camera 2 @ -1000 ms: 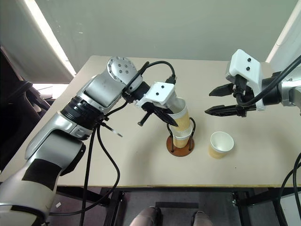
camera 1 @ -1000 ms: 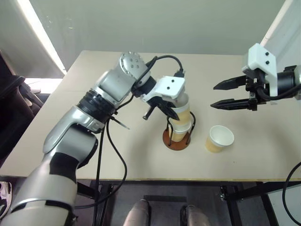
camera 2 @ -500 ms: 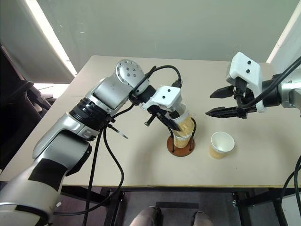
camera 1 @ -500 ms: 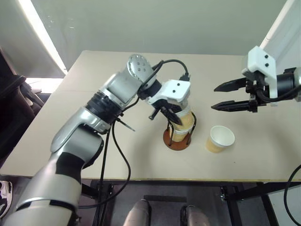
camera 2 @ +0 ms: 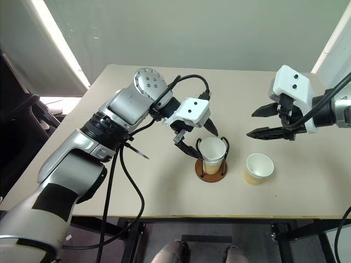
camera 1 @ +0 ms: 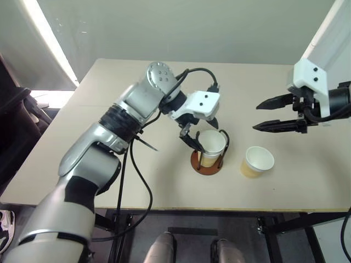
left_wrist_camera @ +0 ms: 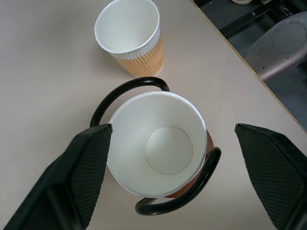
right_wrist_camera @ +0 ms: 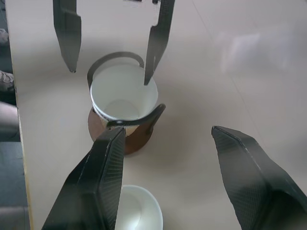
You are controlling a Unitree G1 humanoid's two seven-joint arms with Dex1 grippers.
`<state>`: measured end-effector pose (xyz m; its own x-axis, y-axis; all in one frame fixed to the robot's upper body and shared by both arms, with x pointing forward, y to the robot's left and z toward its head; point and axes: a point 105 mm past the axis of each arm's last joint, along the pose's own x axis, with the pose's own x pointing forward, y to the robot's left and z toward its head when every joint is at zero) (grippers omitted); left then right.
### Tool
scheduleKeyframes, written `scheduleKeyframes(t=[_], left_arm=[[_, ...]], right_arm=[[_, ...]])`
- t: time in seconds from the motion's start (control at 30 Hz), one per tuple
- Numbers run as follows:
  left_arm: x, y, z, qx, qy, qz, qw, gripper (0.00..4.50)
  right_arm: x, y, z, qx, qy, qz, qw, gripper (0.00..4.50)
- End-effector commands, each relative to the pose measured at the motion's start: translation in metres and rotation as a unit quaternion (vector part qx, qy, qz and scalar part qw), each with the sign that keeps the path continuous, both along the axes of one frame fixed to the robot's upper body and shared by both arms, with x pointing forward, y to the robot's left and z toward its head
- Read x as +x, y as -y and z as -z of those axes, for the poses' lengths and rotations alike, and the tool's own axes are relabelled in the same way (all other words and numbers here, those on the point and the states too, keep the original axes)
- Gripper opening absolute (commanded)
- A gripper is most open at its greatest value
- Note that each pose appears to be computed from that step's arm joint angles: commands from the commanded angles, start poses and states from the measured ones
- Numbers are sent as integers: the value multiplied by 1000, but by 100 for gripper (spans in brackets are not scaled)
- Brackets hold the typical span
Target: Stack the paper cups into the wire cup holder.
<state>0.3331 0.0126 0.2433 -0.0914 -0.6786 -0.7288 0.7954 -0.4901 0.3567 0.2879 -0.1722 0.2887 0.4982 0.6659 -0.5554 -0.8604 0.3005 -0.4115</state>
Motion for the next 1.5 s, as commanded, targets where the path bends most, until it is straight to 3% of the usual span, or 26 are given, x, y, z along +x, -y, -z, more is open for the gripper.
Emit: scheduleKeyframes(t=[0.03,0.33,0.6,0.77,0.97,1.5], left_arm=[[-6,5,-31,-35,14,17,999,448],[-4,-25,-70,-118,3,-35,992,448],[-13,-73,-81,-141,11,-90,986,448],[-22,-93,-89,-162,-1,-123,979,448],[-30,-107,-88,-176,-9,-159,971,448],[-37,-131,-72,-191,-6,-254,948,448]], right_arm=[[-5,11,-4,-31,24,6,999,294],[-13,16,16,-67,4,2,998,294],[-21,20,43,-133,-16,-19,991,294],[-32,11,58,-134,-42,-52,989,294],[-35,11,78,-158,-60,-71,983,294],[0,21,123,-234,-56,-91,966,294]])
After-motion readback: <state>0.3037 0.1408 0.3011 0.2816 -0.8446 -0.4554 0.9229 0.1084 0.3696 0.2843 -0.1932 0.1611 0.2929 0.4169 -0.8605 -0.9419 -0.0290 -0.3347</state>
